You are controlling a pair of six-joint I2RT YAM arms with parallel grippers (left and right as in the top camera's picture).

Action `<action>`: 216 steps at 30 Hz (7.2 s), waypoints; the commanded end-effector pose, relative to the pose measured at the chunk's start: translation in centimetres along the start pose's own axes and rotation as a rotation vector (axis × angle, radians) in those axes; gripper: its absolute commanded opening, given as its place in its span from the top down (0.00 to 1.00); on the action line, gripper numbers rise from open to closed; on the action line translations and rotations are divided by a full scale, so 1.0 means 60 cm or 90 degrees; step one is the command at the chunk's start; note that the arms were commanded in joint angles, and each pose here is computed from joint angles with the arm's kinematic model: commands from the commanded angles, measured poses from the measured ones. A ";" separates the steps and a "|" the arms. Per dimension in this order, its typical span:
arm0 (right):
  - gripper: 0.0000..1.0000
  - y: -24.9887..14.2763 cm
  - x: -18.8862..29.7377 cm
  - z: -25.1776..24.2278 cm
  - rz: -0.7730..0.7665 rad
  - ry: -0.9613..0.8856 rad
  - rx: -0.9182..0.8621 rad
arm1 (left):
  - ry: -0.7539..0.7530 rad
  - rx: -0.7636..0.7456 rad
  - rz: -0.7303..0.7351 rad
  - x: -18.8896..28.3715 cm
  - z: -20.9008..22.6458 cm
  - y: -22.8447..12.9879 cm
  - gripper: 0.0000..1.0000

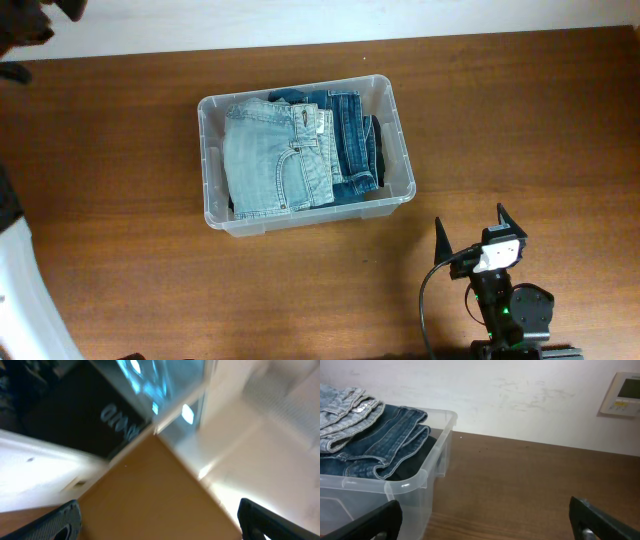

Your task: Pack container

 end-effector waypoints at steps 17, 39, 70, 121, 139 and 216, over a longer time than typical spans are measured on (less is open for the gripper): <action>0.01 -0.004 0.000 0.000 0.001 0.003 -0.001 | 0.522 -0.282 -0.140 0.065 0.204 0.039 0.01; 0.01 -0.004 0.000 0.000 0.001 0.003 -0.001 | 0.552 -0.354 0.558 -0.047 0.393 -0.288 0.41; 0.02 -0.004 0.000 0.000 0.001 0.003 -0.001 | 0.590 -0.093 0.958 -0.042 0.611 -0.589 0.99; 0.02 -0.004 0.000 0.000 0.001 0.003 -0.001 | 0.616 -0.101 0.857 -0.133 0.525 -0.627 0.99; 0.01 -0.004 0.000 0.000 0.001 0.003 -0.001 | 0.639 -0.060 0.924 -0.070 0.607 -0.719 0.99; 0.02 -0.004 0.000 0.000 0.001 0.003 -0.001 | 0.697 -0.193 0.770 -0.144 0.633 -0.612 0.89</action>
Point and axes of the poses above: each gripper's point midway between its finger pads, its own x axis back along the fingers, its own z axis along the line the jaws close on, y = z × x, the point moved 6 cm from there along x, back along the fingers, and after that the axes turned 10 degrees about -x, right-handed, at the moved point
